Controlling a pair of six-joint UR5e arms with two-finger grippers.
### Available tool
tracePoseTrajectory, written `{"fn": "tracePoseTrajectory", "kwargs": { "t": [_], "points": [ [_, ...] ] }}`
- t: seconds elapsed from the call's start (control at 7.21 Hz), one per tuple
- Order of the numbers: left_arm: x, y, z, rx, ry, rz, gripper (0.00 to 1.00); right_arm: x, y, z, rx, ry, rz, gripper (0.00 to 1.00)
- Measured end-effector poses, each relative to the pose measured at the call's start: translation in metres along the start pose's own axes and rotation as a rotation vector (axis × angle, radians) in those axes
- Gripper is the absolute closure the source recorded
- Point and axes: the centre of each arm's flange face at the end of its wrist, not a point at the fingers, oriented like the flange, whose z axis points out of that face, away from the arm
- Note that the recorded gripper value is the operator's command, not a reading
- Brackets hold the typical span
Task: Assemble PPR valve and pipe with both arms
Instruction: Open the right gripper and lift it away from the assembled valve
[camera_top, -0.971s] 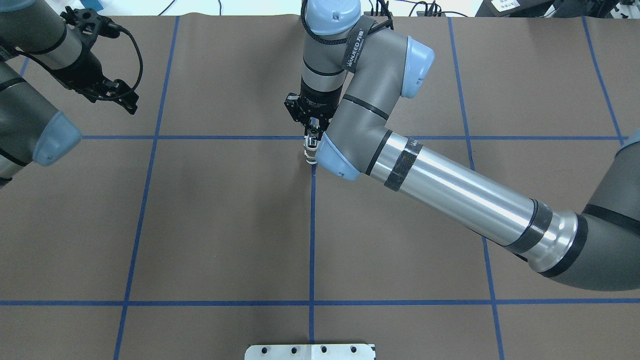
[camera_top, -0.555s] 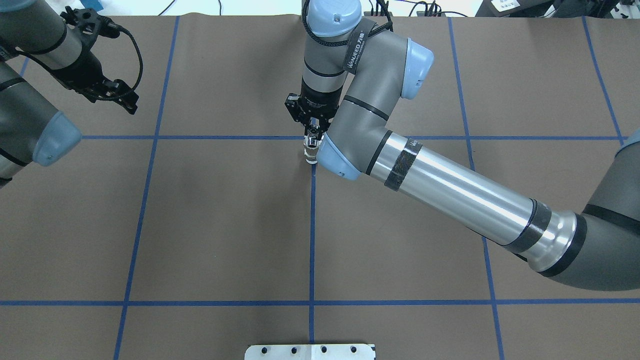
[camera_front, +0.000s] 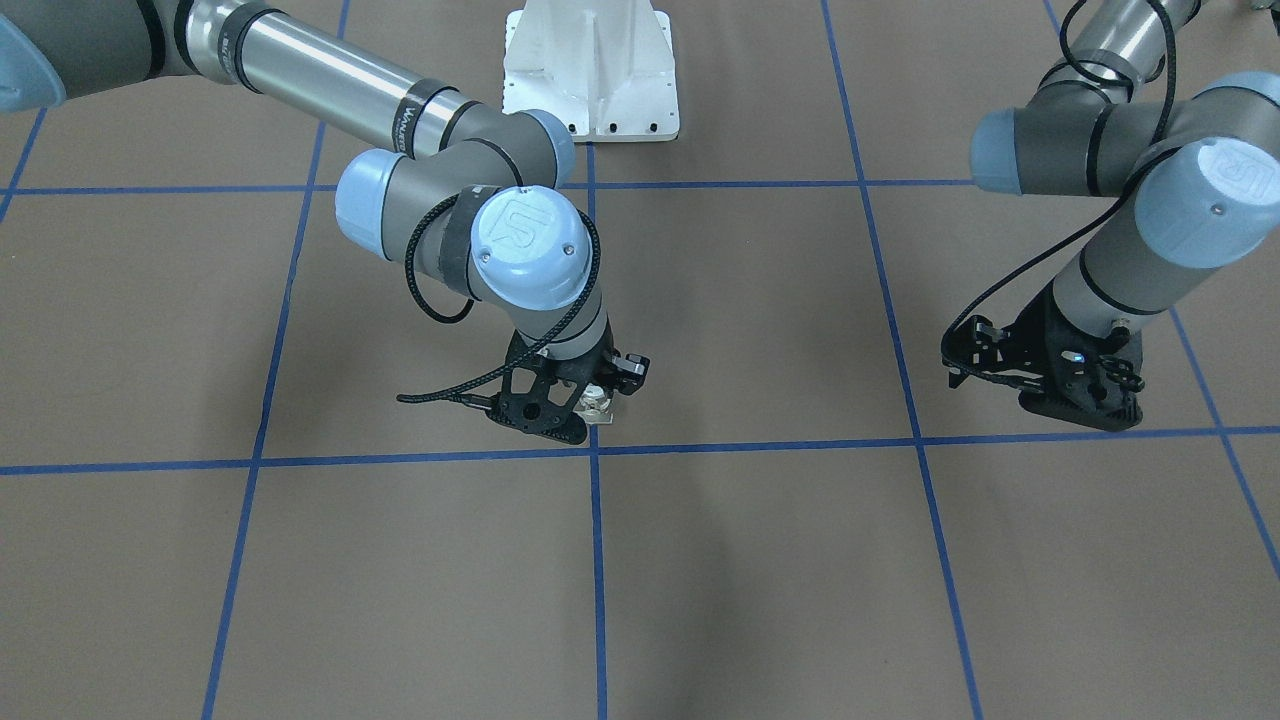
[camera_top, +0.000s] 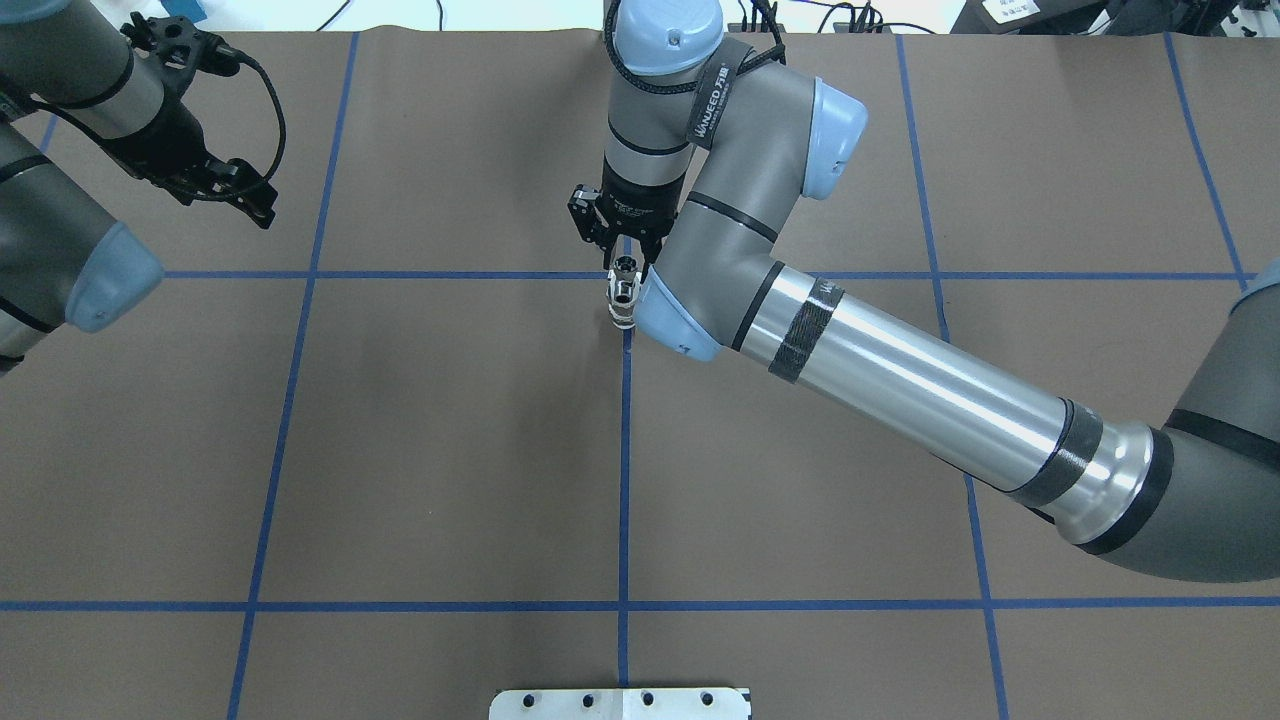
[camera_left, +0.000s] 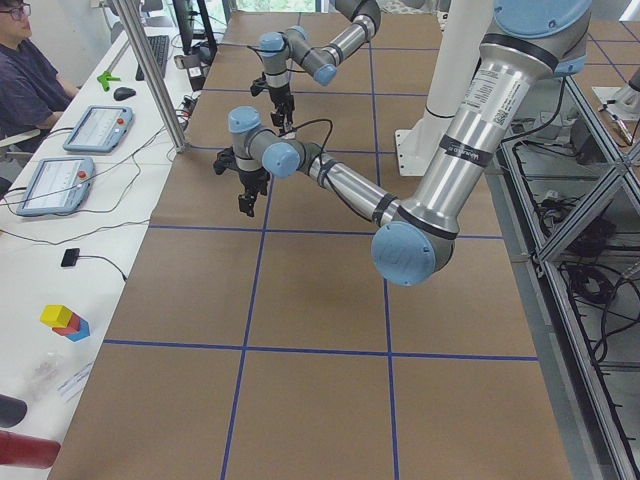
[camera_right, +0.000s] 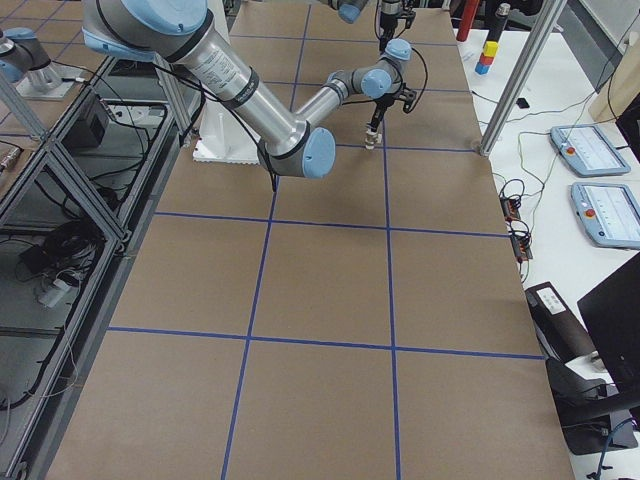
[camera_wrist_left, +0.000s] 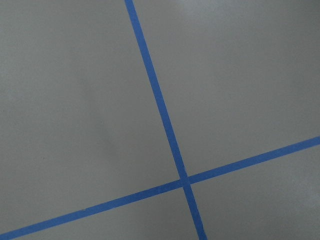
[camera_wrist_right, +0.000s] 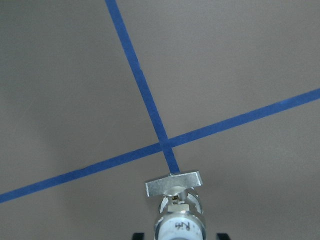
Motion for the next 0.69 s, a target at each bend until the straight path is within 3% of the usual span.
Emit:
{"fn": "tracePoseTrajectory", "kwargs": {
  "t": [0.42, 0.69],
  "points": [
    [0.000, 0.000, 0.000, 0.000, 0.000, -0.001, 0.00, 0.000, -0.002, -0.011, 0.006, -0.016, 0.000, 0.00],
    [-0.001, 0.000, -0.003, 0.005, 0.001, -0.001, 0.00, 0.005, -0.005, -0.058, 0.015, -0.071, 0.002, 0.00]
  ]
}}
